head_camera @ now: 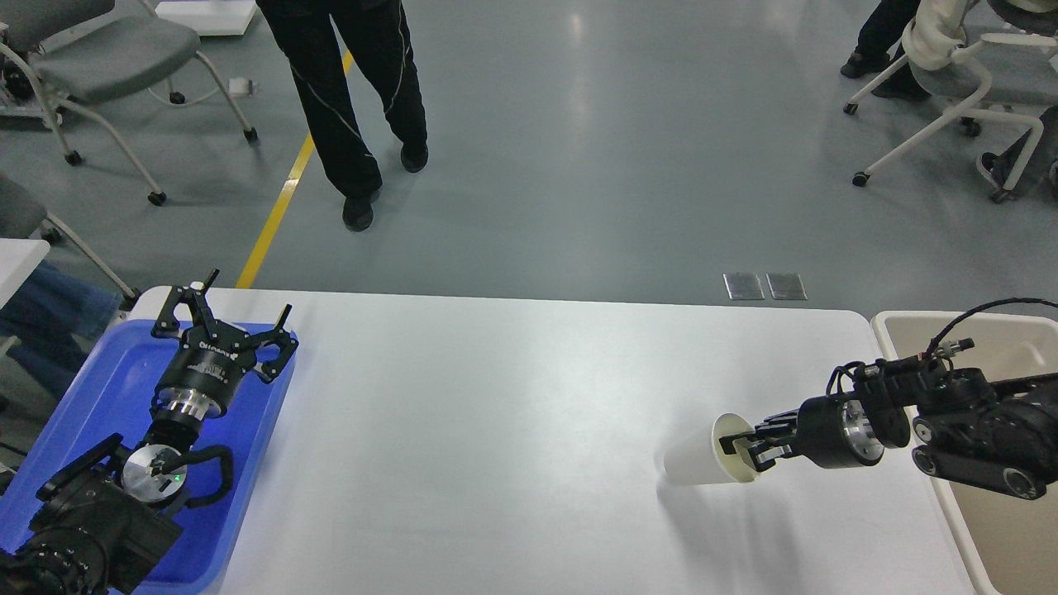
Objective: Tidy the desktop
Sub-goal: 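Lift the cup with the right gripper and carry it toward the bin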
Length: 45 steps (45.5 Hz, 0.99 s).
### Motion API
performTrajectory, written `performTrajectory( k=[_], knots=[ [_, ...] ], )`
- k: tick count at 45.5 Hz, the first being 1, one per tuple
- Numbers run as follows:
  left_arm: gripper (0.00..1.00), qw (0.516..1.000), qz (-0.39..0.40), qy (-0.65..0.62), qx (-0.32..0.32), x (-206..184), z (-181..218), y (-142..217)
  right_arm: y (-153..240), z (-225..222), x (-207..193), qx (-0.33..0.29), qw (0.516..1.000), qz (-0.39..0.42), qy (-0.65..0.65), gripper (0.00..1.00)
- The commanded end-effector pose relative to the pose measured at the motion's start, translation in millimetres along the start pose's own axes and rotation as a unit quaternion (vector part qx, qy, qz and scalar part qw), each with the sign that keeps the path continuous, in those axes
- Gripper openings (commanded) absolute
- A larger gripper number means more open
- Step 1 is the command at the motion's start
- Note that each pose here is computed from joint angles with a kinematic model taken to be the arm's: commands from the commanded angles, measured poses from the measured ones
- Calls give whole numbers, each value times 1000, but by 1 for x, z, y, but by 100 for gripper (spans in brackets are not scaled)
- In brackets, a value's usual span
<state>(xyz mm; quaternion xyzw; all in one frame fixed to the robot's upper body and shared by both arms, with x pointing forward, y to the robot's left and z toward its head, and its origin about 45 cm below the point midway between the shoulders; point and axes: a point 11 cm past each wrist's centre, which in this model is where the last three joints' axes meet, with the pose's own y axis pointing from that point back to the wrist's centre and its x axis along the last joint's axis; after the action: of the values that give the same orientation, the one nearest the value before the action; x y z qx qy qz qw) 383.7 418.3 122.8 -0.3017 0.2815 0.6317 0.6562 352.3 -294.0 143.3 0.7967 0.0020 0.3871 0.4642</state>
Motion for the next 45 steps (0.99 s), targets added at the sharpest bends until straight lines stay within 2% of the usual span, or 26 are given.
performTrajectory(
  k=[1,19,28,35,45],
  knots=[
    [100,1000,0,0,-1,0,0,0,22,-28,63,44,997,63,2,0],
    [100,1000,0,0,-1,0,0,0,88,-39,183,63,977,196,-59,0],
    [100,1000,0,0,-1,0,0,0,126,-4,220,31,950,288,-118,0],
    [100,1000,0,0,-1,0,0,0,154,36,225,-7,920,349,-180,0],
    [100,1000,0,0,0,0,0,0,196,115,187,-112,870,410,-249,0]
  ],
)
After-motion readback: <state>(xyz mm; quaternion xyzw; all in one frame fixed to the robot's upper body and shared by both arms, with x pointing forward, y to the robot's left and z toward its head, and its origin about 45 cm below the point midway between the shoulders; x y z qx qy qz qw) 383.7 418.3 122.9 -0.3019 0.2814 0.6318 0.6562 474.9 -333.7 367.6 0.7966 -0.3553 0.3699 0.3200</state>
